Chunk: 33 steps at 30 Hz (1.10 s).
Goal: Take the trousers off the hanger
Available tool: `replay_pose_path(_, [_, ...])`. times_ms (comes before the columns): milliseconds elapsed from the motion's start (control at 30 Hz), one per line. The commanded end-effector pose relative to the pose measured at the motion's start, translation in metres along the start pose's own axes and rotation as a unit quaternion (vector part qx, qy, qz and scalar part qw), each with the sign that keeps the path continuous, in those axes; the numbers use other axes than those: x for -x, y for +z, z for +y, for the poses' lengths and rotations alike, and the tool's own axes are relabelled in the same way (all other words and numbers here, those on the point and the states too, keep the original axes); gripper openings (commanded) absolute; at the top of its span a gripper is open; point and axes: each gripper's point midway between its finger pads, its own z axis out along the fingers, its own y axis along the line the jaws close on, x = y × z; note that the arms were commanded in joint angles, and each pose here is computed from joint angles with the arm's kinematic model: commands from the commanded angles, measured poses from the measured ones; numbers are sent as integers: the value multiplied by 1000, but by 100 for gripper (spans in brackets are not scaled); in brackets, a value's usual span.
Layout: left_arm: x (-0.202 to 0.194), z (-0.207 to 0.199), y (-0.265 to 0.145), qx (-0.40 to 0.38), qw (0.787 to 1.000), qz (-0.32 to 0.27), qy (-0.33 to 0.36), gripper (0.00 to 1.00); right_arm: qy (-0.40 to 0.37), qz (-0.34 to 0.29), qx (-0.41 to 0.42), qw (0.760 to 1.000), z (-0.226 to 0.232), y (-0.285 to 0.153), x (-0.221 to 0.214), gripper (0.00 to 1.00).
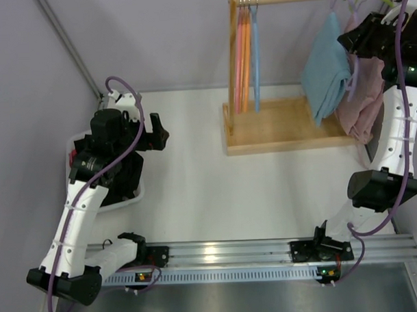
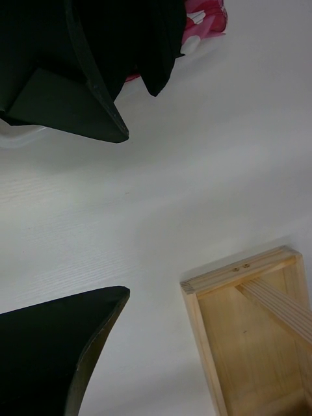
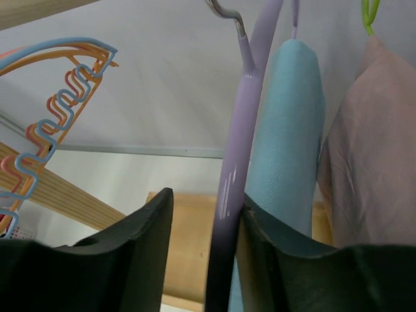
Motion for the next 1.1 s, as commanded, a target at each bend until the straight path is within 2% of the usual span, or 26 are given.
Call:
replay_pose_path(0, [22, -5, -2, -12, 999, -35, -7, 98, -27, -53, 26, 998, 26, -6, 37, 38])
replay_pose_path(133, [26, -5, 1, -13, 999, -34, -3, 98, -1, -53, 34, 998, 27, -2, 37, 11])
replay_pose_path(167, [28, -6, 2, -13, 999, -35, -3, 98, 4, -53, 42, 998, 30, -2, 37, 1])
replay_pose_path(333, [36, -6, 1, -13, 999, -45, 2, 98, 32, -69, 73, 994, 47, -7, 49, 0])
replay_pose_path(567, [46, 8, 2, 31, 998, -57, -1, 98, 67, -116, 123, 983, 84, -33, 84, 0])
replay_pose_path(733, [70, 12, -6, 44, 994, -102, 24, 98, 84, -147, 165, 972, 112, -54, 106, 0])
replay_pose_path(867, [84, 15, -15, 56, 989, -132, 32, 98, 89, -161, 188, 965, 125, -66, 116, 0])
replay_pose_path(1067, [83, 14, -15, 53, 989, -134, 22, 98, 84, -179, 207, 958, 140, -80, 127, 0])
